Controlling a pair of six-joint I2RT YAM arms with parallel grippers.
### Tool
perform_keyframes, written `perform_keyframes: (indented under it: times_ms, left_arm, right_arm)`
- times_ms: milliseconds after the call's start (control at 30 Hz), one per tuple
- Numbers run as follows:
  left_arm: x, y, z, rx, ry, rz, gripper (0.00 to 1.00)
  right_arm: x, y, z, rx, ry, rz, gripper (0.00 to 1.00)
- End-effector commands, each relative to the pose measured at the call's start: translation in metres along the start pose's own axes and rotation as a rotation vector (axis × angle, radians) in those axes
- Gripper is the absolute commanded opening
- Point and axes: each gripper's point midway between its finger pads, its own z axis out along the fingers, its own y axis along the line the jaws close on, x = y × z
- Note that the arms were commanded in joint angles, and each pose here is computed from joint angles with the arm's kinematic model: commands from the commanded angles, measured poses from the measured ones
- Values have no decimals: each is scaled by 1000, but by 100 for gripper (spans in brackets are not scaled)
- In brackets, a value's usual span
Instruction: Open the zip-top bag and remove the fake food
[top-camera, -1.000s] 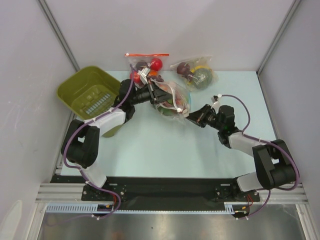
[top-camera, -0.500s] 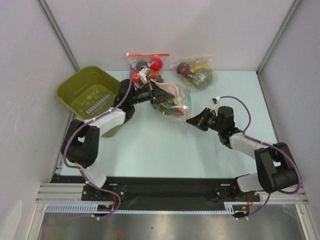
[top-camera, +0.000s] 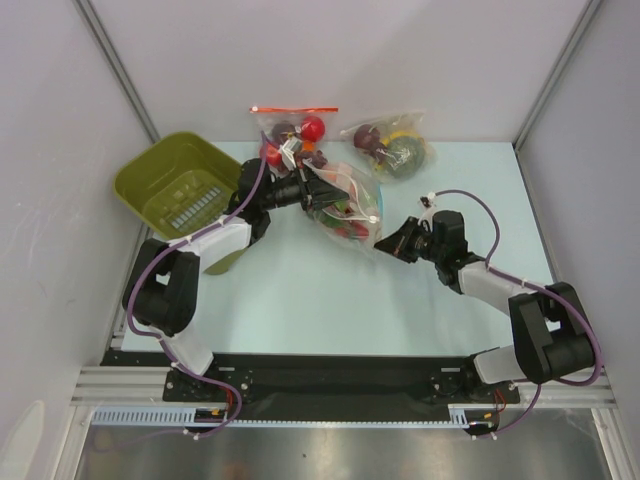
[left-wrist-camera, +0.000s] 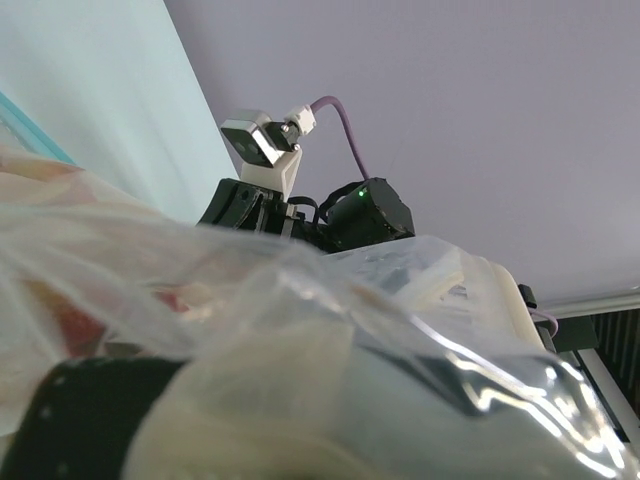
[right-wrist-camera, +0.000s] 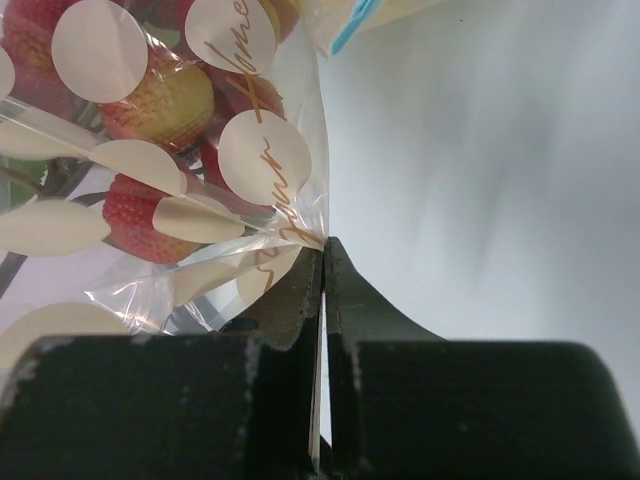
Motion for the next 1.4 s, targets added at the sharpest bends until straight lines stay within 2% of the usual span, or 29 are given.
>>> perform_keyframes:
  times_ms: [0,367,467,500,533,600,633,733,900,933,1000,1167,1367]
  left_arm:
    - [-37,-70,-10,147,-124,216,0]
    - [-52,-71,-10,141,-156,226,0]
    - [-52,-50,-7,74,-160,229,0]
    - [-51,-42,-5,46,-155,231,0]
    - [-49,-29,-2,17,-145,243,0]
    - [-46,-14,1,-26,-142,200,0]
    - [-44,-6,4,-46,-141,180,0]
    - [-39,10,10,-109,-134,120,0]
    - [-31,17,18,-150,-114,98,0]
    - [-30,18,18,-160,-113,93,0]
    - [-28,16,18,-164,-111,91,0]
    - [-30,11,19,-167,-122,83,0]
    - [-31,4,21,-150,-124,60,0]
  right_arm:
    - [23,-48,-9,200,58,19,0]
    - [29,-69,-17,306,91,-34,0]
    - [22,-55,-18,268,89,-56,0]
    - [20,-48,-18,251,86,-78,3]
    - [17,-43,-19,241,83,-90,19]
    - [12,-24,-26,221,81,-144,37]
    - [9,-16,-28,210,74,-171,52]
    - [7,13,-36,173,63,-273,64]
    - [5,58,-47,97,19,-364,67]
    - [2,62,-48,99,-6,-369,72]
    - [-1,81,-52,65,-48,-390,75]
    - [-4,105,-46,27,-125,-438,76]
    - [5,89,-25,78,-134,-478,76]
